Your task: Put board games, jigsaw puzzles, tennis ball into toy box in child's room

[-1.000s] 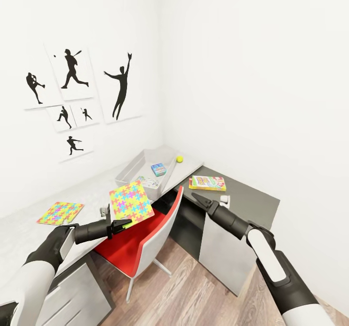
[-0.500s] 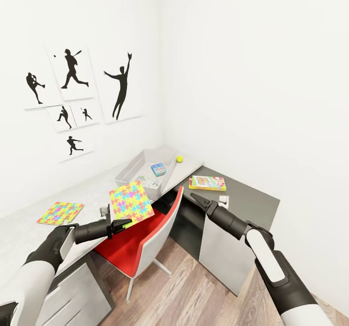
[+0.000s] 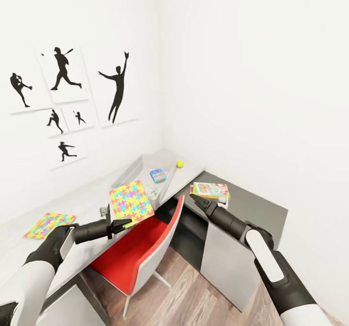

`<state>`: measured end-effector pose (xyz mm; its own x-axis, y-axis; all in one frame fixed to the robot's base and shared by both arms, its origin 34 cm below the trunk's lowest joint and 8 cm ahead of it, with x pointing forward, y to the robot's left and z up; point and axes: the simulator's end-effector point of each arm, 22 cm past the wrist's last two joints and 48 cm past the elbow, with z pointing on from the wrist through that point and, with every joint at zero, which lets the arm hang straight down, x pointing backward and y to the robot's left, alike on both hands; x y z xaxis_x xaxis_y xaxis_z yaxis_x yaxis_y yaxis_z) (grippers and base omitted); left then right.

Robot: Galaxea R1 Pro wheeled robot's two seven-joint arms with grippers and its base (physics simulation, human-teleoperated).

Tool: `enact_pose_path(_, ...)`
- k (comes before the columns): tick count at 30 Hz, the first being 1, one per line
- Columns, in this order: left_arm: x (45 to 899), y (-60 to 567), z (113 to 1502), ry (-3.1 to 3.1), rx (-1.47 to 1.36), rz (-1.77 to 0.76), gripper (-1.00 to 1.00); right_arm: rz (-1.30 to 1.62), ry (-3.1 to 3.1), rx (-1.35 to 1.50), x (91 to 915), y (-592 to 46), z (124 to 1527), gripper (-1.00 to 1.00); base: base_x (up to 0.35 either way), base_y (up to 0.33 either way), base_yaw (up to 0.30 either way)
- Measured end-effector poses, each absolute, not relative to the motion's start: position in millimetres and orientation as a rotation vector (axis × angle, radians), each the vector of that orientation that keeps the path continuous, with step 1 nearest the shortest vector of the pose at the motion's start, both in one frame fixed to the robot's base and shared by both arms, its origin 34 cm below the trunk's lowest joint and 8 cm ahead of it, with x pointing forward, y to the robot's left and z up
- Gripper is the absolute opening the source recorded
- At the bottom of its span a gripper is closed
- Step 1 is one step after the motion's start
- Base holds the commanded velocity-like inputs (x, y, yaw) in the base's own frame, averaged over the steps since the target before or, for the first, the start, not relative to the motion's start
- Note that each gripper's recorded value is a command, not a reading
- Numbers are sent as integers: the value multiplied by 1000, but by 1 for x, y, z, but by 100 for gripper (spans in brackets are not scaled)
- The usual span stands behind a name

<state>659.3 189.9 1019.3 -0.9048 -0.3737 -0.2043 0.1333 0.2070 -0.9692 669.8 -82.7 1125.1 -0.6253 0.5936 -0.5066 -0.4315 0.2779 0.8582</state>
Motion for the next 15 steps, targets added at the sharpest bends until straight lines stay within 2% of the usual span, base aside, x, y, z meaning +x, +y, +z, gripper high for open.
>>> enact_pose_path(5, 662, 190, 1020, 2094, -223, -1737, -100, 1493, 1689, 149, 669, -81, 1124, 100, 100, 0, 0)
enact_pose_path(15, 668, 192, 1027, 2093, -236, -1733, -100, 1492, 1685, 156, 671, -84, 1124, 100, 8, 0, 0)
